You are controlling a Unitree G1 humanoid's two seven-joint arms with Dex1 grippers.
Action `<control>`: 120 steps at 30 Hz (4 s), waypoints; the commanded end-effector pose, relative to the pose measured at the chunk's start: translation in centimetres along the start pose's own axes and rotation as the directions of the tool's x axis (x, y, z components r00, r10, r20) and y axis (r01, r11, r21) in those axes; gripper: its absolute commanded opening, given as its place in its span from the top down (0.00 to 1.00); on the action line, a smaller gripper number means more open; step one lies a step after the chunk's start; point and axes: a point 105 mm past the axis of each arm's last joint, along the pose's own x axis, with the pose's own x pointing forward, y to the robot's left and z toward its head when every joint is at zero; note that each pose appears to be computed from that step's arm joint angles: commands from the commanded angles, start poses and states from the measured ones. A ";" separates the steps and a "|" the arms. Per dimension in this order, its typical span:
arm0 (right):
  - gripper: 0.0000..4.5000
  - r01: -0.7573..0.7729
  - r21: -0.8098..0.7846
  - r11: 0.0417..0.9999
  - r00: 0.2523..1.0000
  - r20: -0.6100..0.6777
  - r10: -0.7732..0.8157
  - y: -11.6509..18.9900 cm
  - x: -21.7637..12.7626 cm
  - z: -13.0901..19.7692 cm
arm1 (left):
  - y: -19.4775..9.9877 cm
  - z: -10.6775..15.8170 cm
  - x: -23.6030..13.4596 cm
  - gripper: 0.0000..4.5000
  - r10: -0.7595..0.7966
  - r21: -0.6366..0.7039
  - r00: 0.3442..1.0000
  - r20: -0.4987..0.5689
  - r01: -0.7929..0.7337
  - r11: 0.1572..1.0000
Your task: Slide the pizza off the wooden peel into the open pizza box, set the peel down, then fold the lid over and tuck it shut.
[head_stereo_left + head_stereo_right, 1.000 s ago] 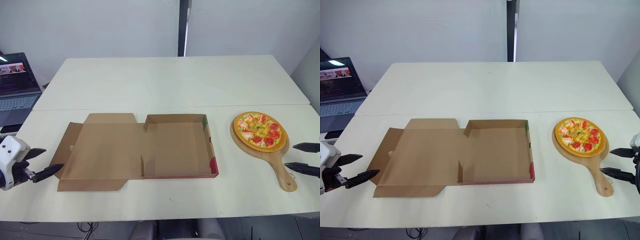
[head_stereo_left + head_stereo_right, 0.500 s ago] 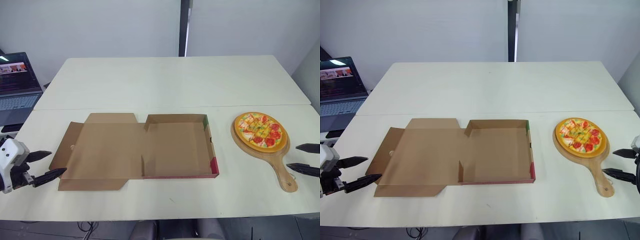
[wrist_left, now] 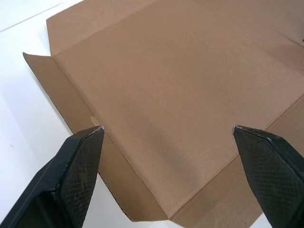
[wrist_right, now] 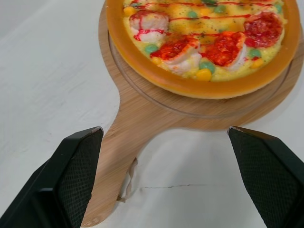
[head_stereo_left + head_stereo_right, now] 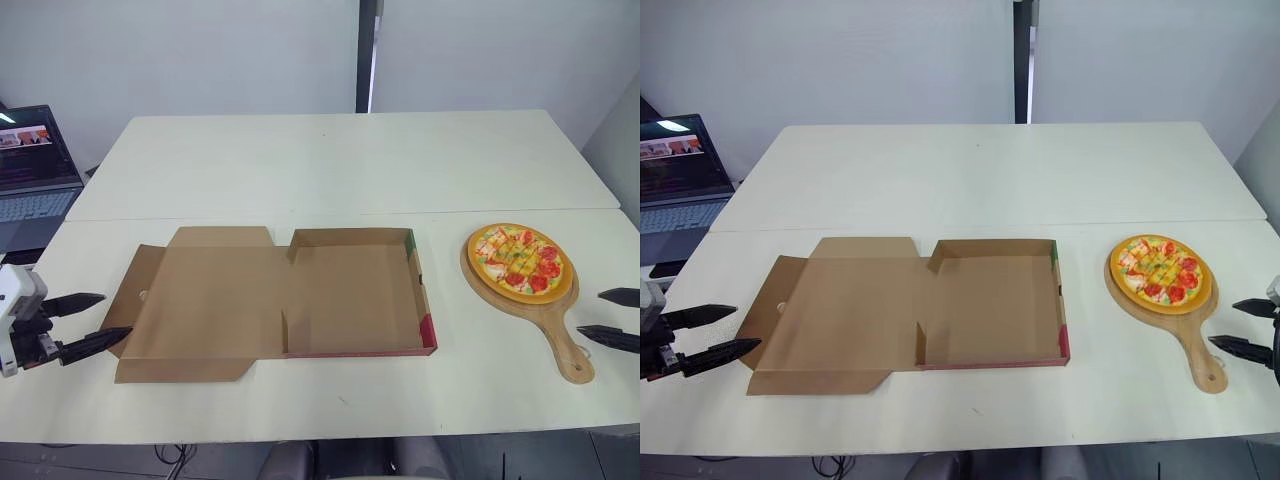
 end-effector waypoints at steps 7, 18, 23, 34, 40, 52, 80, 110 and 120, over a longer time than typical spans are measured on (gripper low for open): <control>0.00 0.110 0.035 0.993 0.987 0.114 -0.113 -0.3 -1.2 1.3 | -4.6 5.2 3.4 0.01 -0.222 0.162 0.973 0.063 0.210 0.964; 0.00 0.176 0.155 0.972 0.963 0.179 -0.203 4.5 -1.0 2.6 | -13.9 13.6 8.5 0.01 -0.644 0.393 0.758 0.107 0.562 0.728; 0.00 0.284 0.234 0.930 0.952 0.048 -0.303 5.4 -0.1 1.2 | -16.6 15.0 9.6 0.01 -0.741 0.463 0.668 0.073 0.635 0.618; 0.00 0.323 0.308 0.895 0.946 -0.114 -0.303 5.0 4.0 -1.3 | -19.7 16.1 10.7 0.01 -0.835 0.527 0.550 0.027 0.702 0.479; 0.00 0.317 0.335 0.887 0.947 -0.158 -0.279 4.4 5.1 -2.3 | -20.2 16.0 10.8 0.01 -0.841 0.537 0.540 0.026 0.702 0.467; 0.51 0.283 0.365 0.887 0.956 -0.178 -0.232 3.9 6.1 -3.7 | -20.3 16.0 11.2 0.00 -0.837 0.534 0.543 0.068 0.689 0.491; 0.65 0.322 0.073 0.944 0.896 0.299 -0.329 1.3 3.3 8.6 | -14.8 16.2 10.3 0.00 -0.603 0.479 0.766 0.224 0.452 0.752; 0.65 0.011 -0.646 0.764 0.966 0.205 0.160 6.1 7.3 17.5 | -12.9 11.5 6.1 0.00 -0.453 0.349 0.885 0.110 0.392 0.851; 0.65 0.052 -0.696 0.717 0.972 0.199 0.123 5.2 6.8 18.0 | -13.1 11.3 6.4 0.00 -0.472 0.354 0.876 0.098 0.413 0.839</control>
